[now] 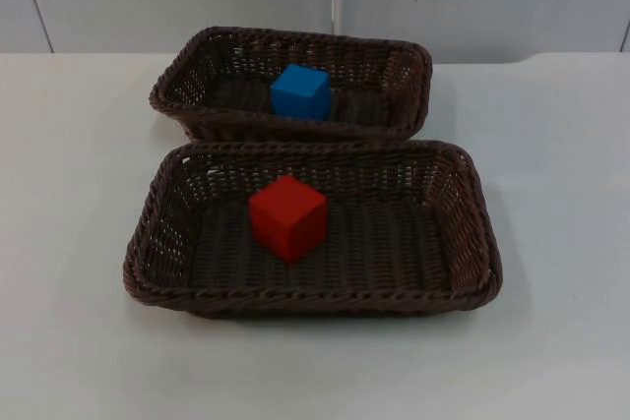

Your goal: Pick up one cube with the left hand and place it into the upper basket. Pick up one cube with the right hand and place it into the lower basket.

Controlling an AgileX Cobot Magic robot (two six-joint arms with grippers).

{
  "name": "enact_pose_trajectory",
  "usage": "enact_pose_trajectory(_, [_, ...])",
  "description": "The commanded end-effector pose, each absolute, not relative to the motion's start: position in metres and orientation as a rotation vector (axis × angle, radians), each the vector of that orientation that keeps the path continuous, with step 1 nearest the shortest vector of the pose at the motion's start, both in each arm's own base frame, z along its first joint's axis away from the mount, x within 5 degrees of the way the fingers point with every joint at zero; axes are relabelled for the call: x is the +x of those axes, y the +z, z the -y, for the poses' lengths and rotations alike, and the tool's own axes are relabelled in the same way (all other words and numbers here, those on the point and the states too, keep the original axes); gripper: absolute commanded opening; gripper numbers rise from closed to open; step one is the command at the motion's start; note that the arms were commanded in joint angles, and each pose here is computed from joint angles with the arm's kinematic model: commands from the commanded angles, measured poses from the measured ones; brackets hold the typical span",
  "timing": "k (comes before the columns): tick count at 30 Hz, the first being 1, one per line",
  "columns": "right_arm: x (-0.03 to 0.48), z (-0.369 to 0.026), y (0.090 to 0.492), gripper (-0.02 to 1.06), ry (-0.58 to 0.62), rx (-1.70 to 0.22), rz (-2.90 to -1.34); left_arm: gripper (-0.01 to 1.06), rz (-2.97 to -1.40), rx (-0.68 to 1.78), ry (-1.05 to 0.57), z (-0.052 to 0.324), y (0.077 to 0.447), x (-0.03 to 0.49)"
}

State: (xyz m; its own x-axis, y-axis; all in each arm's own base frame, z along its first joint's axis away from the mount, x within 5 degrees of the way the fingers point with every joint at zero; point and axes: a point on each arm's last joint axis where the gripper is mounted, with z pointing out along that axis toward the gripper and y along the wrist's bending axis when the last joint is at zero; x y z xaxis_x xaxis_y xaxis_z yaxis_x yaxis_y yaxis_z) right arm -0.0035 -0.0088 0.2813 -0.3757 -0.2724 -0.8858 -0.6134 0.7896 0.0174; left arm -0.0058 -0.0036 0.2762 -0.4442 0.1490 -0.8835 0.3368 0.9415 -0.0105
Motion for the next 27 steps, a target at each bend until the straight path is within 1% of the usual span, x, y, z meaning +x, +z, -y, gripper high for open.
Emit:
enact_pose_trajectory(1, [-0.003,0.008,0.2803,0.84,0.425,-0.671,-1.961,0.85,-2.041,0.348,-0.225,0.0034,0.2745,-0.0061])
enact_pose_trajectory(4, [-0.003,0.008,0.2803,0.84,0.425,-0.671,-1.961,0.85,-2.041,0.348,-0.225,0.0034,0.2745,-0.0061])
enact_pose_trajectory(6, [-0.003,0.008,0.2803,0.87,0.426,-0.671,-1.961,0.9,-2.041,0.348,-0.225,0.0034,0.2745,-0.0061])
enact_pose_trajectory(7, [-0.003,0.008,0.2803,0.96,0.426,-0.671,-1.961,0.96,-2.041,0.348,-0.225,0.0034,0.2745,-0.0061])
enact_pose_trajectory(8, [-0.003,0.008,0.2803,0.99,0.426,-0.671,-1.961,1.03,-2.041,0.348,-0.225,0.0034,0.2745,-0.0061])
enact_pose_trajectory(9, [-0.003,0.008,0.2803,0.99,0.426,-0.671,-1.961,1.03,-2.041,0.348,-0.225,0.0034,0.2745,-0.0061])
enact_pose_trajectory(10, [-0.003,0.008,0.2803,1.05,0.426,-0.671,-1.961,1.05,-2.041,0.348,-0.225,0.0034,0.2745,-0.0061])
enact_pose_trajectory(27, [-0.003,0.008,0.2803,1.05,0.423,-0.675,-1.959,1.05,-2.041,0.348,-0.225,0.0034,0.2745,-0.0061])
